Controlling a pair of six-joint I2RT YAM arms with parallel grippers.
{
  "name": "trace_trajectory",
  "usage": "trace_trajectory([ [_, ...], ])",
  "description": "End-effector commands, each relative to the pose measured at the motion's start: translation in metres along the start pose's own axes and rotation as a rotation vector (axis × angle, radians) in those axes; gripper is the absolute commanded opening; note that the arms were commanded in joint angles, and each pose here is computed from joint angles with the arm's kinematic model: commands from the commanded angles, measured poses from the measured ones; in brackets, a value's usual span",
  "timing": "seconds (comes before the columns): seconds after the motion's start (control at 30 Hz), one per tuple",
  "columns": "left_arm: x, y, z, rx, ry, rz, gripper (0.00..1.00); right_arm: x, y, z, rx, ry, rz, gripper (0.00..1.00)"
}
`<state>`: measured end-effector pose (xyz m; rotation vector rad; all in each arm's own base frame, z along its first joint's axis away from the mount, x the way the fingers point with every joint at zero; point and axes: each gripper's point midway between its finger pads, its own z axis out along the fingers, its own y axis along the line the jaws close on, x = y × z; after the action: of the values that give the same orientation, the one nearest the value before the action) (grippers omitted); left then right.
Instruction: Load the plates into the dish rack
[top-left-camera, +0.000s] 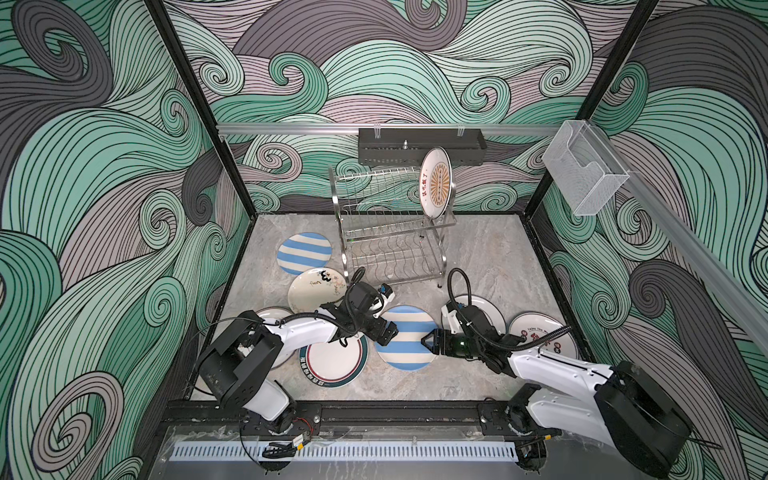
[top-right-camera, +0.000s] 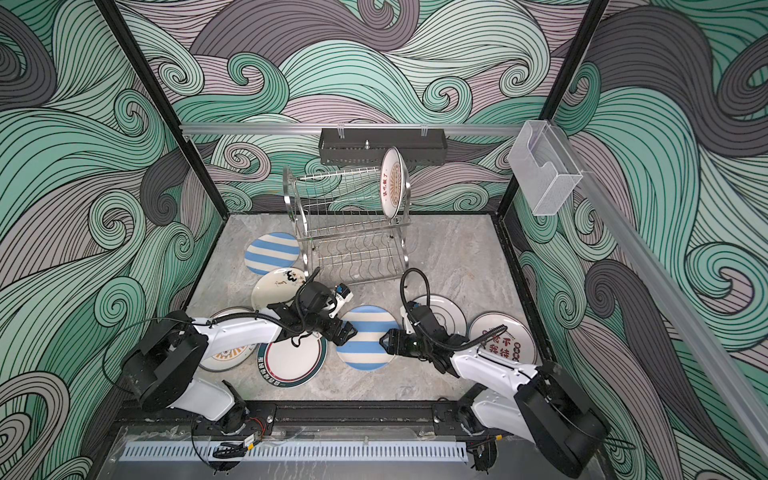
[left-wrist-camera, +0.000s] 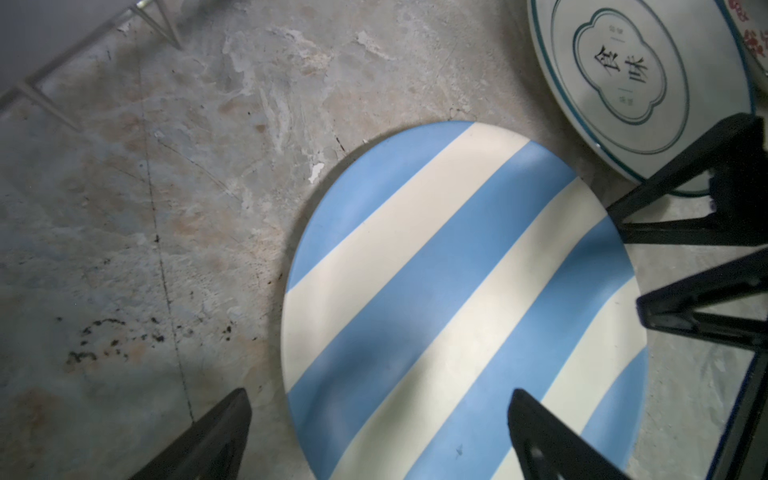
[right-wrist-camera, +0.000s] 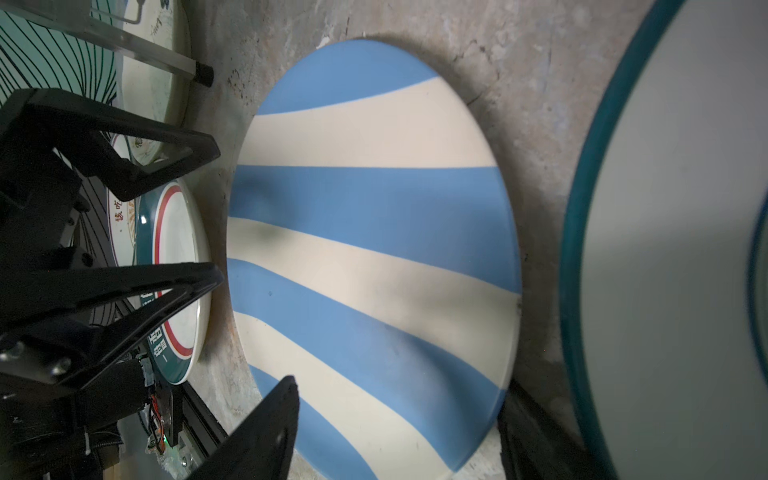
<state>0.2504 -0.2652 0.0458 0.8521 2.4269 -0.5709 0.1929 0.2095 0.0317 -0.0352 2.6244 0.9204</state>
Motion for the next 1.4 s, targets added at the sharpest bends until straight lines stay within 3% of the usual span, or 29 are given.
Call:
trace_trajectory([
  [0.0, -0.001, 0.002, 0.002, -0.029, 0.025, 0.004, 0.99, 0.015, -0.022, 0.005, 0.07, 0.038, 0.034, 0.75],
  [0.47, 0.005, -0.02, 0.02, 0.082, 0.095, 0.034, 0.98, 0.017, -0.023, 0.012, 0.065, 0.05, 0.048, 0.72],
  [1.0, 0.0, -0.024, 0.015, 0.096, 0.049, 0.036, 0.98, 0.0, 0.012, 0.006, -0.13, -0.03, 0.063, 0.44],
  [1.37, -0.007, -0.027, 0.012, 0.109, 0.008, 0.023, 0.99, -0.018, 0.033, -0.013, -0.255, -0.119, 0.104, 0.36],
])
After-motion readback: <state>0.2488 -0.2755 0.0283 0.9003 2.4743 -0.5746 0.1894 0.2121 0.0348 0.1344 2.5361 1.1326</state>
